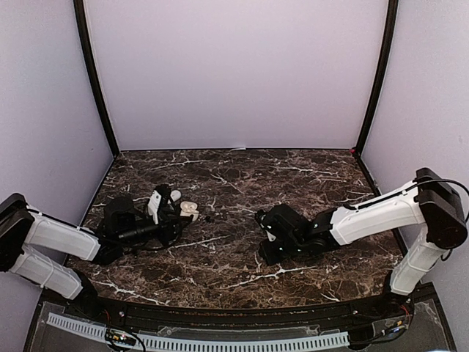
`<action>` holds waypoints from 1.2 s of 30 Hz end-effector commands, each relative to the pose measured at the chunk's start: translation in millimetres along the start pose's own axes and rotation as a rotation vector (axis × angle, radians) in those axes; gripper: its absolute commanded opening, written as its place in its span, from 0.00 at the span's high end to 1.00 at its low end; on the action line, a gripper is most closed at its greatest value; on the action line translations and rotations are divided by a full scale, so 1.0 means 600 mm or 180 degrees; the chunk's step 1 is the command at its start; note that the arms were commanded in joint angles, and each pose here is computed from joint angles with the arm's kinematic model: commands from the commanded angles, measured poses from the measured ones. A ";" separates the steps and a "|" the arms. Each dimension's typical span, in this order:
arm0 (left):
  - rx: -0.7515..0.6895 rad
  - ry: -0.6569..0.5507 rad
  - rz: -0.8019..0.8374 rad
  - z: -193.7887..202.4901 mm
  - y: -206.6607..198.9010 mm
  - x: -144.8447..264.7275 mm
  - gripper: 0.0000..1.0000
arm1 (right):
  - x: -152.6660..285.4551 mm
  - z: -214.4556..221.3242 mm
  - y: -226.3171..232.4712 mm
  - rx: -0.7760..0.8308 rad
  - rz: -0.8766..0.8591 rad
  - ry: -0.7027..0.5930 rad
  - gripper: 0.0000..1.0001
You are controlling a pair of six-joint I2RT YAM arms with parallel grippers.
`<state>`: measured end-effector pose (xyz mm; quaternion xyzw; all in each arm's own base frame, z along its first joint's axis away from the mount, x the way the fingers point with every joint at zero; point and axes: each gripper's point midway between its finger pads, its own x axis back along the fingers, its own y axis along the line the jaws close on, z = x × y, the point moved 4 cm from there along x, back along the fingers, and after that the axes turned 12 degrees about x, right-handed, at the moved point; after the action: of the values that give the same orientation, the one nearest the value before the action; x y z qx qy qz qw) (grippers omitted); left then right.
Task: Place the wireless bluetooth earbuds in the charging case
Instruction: Move the left earbud to the center of the board.
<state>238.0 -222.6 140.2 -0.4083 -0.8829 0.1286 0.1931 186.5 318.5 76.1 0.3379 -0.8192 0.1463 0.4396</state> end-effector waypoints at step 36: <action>-0.0314 0.0123 0.0540 -0.001 -0.062 -0.023 0.80 | 0.058 -0.028 0.000 -0.0306 -0.0015 0.1204 0.63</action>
<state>221.5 -251.8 141.2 -0.4814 -0.8495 0.0933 0.1947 184.0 317.0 123.1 0.2848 -0.7624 0.1774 0.5533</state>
